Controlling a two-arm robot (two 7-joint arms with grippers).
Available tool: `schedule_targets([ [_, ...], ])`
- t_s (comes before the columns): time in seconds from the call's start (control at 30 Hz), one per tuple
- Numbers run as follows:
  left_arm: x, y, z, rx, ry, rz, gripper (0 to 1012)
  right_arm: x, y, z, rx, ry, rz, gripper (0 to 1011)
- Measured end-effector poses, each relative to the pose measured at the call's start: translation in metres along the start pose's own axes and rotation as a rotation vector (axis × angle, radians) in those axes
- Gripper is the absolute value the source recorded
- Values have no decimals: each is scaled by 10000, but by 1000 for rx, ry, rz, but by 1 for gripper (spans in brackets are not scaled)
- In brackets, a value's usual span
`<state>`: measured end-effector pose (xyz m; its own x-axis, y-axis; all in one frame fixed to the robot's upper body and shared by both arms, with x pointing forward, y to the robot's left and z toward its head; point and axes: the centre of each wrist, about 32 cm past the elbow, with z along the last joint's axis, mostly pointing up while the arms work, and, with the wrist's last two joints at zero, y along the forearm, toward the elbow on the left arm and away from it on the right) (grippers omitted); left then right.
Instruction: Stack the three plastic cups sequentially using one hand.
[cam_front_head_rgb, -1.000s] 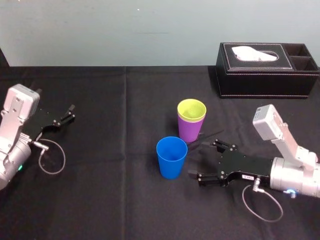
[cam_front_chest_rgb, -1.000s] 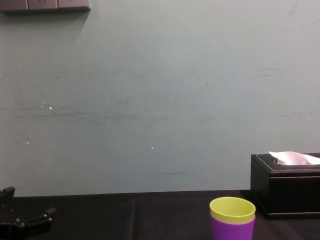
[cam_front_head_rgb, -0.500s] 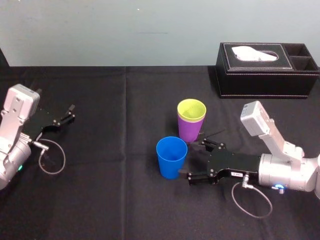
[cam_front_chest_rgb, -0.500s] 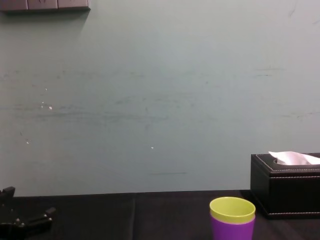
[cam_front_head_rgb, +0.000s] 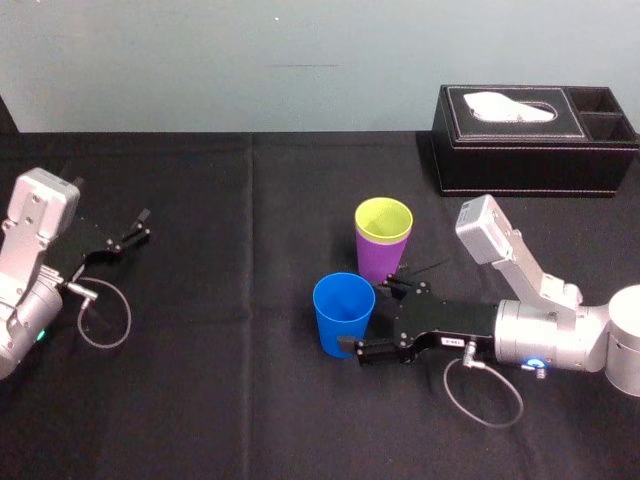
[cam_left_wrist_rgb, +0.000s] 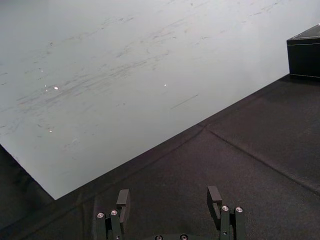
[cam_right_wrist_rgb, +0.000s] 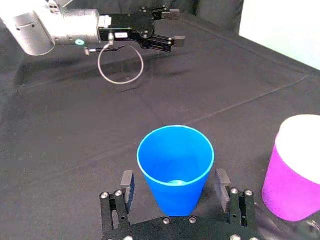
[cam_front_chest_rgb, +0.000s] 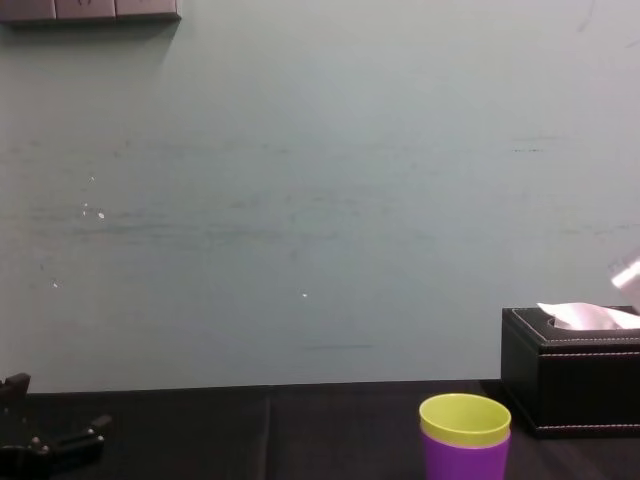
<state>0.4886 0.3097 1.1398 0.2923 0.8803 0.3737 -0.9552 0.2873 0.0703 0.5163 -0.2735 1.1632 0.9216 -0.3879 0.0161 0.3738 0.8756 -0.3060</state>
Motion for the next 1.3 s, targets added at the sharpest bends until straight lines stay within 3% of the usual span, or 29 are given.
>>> schedule_targets([
  [0.53,0,0,0,0,0,0,1011,73,179,-40,15,28,13,1003],
  [0.9,0,0,0,0,0,0,1011,76,187,-46,19,32,14,1003],
  [1.3,0,0,0,0,0,0,1011,74,180,-42,18,29,14,743],
])
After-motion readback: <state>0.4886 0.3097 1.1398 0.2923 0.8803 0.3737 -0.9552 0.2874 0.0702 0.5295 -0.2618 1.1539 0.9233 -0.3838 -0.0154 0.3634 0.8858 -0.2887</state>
